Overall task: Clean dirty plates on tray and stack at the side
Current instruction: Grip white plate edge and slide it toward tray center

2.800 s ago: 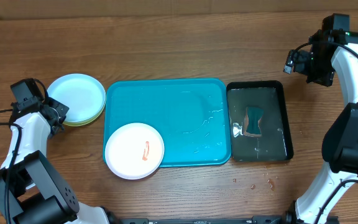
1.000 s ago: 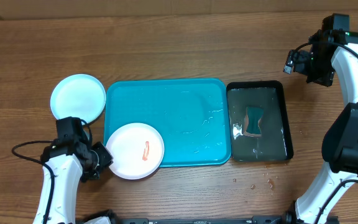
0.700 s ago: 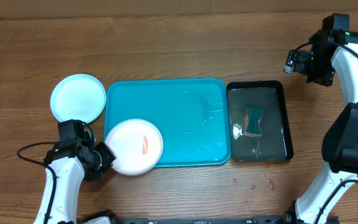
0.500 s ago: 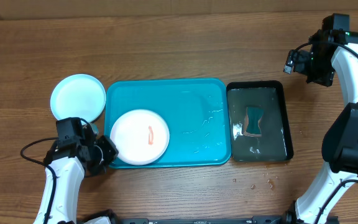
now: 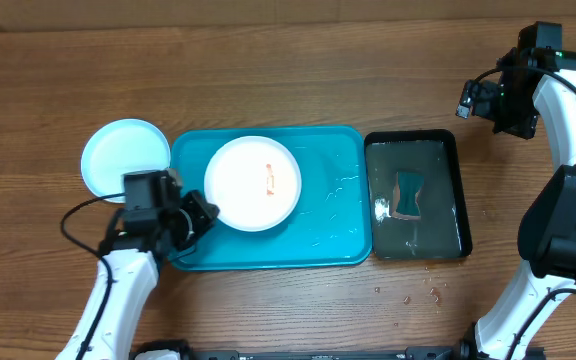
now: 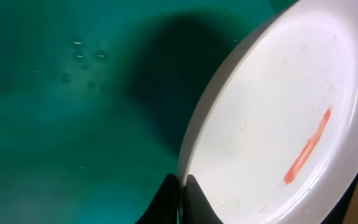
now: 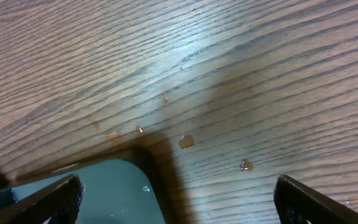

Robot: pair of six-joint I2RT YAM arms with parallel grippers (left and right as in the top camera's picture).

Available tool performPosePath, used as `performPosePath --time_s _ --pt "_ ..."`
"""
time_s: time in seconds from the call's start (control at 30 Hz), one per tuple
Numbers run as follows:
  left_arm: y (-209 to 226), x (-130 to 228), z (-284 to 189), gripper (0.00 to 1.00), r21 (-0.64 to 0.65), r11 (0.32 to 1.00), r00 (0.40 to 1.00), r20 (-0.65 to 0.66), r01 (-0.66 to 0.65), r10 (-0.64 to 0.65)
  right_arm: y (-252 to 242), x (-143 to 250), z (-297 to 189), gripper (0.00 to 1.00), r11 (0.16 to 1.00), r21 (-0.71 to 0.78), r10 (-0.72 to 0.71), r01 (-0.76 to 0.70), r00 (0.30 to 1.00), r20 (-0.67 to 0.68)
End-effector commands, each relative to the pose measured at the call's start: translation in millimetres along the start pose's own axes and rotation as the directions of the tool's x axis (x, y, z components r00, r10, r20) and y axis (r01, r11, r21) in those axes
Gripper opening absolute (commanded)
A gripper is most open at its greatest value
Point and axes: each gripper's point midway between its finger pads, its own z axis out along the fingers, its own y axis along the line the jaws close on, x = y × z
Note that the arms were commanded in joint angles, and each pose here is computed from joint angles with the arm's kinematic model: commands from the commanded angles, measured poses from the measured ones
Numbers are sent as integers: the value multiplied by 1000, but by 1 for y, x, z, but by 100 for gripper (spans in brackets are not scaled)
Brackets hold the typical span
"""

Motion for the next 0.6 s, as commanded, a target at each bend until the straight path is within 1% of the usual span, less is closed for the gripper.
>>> performPosePath --time_s 0.0,0.23,0.33,0.43,0.57 --pt "-7 -1 6 4 -49 998 998 62 32 -29 -1 -6 -5 100 1000 4 1 -1 1000 22" --pt "-16 11 19 4 -115 993 995 99 -2 14 -1 -6 -5 100 1000 4 1 -1 1000 22" --pt "-17 21 31 4 -130 991 997 67 -35 44 -1 -6 -5 100 1000 4 1 -1 1000 22" --pt "-15 32 44 4 -147 988 999 27 -43 47 -1 -6 -5 100 1000 4 1 -1 1000 22" --pt "-17 37 58 4 -142 988 998 5 -57 59 -1 -6 -5 100 1000 4 1 -1 1000 22"
